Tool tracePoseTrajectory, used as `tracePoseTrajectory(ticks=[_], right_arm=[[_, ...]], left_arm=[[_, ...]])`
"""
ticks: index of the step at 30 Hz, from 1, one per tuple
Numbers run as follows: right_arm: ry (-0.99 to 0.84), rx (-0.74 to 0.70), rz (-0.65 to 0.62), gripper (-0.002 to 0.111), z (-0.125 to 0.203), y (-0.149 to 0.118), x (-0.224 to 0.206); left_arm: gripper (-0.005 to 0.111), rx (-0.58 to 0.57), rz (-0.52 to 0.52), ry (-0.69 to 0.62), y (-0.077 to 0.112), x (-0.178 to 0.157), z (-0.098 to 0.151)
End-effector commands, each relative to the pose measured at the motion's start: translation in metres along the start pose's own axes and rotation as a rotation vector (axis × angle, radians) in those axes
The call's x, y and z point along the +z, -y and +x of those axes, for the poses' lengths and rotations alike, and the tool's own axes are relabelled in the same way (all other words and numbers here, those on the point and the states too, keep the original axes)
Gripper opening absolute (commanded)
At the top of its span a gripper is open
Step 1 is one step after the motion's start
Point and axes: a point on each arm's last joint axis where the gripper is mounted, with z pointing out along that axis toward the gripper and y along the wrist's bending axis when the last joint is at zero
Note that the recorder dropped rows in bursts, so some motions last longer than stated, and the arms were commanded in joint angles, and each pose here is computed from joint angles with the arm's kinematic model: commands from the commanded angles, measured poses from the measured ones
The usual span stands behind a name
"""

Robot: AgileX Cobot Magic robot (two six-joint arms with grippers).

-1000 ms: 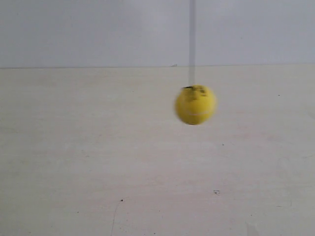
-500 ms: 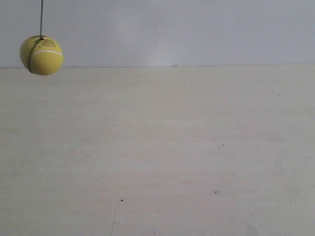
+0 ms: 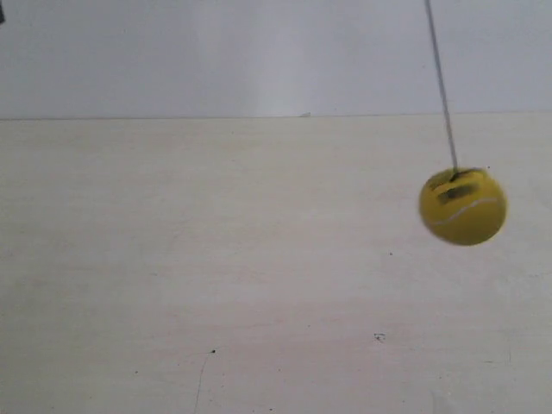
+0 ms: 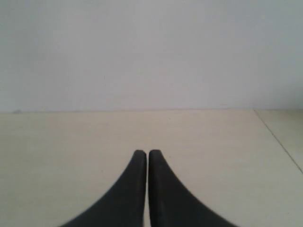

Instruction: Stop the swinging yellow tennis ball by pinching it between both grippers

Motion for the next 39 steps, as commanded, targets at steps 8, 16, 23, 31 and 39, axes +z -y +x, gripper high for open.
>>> tracePoseTrajectory(ticks=[8, 16, 23, 31, 39], right_arm=[[0.003, -0.165, -0.141, 0.0, 0.008, -0.012, 0.018], [0.064, -0.352, -0.661, 0.0, 0.015, -0.055, 0.006], [-0.064, -0.322, -0.825, 0.0, 0.046, -0.062, 0.05], [-0.163, -0.299, -1.038, 0.0, 0.062, -0.07, 0.078], [-0.149, -0.272, -1.138, 0.0, 0.06, -0.075, 0.07]], left_arm=[[0.005, -0.082, 0.277, -0.184, -0.033, 0.041, 0.049], [0.005, -0.182, 0.55, -0.272, -0.046, 0.071, 0.103], [0.005, -0.226, 0.665, -0.253, -0.048, 0.083, 0.114], [0.005, -0.179, 0.763, -0.255, -0.022, 0.095, 0.109], [0.005, -0.125, 0.855, -0.262, 0.002, 0.103, 0.104]])
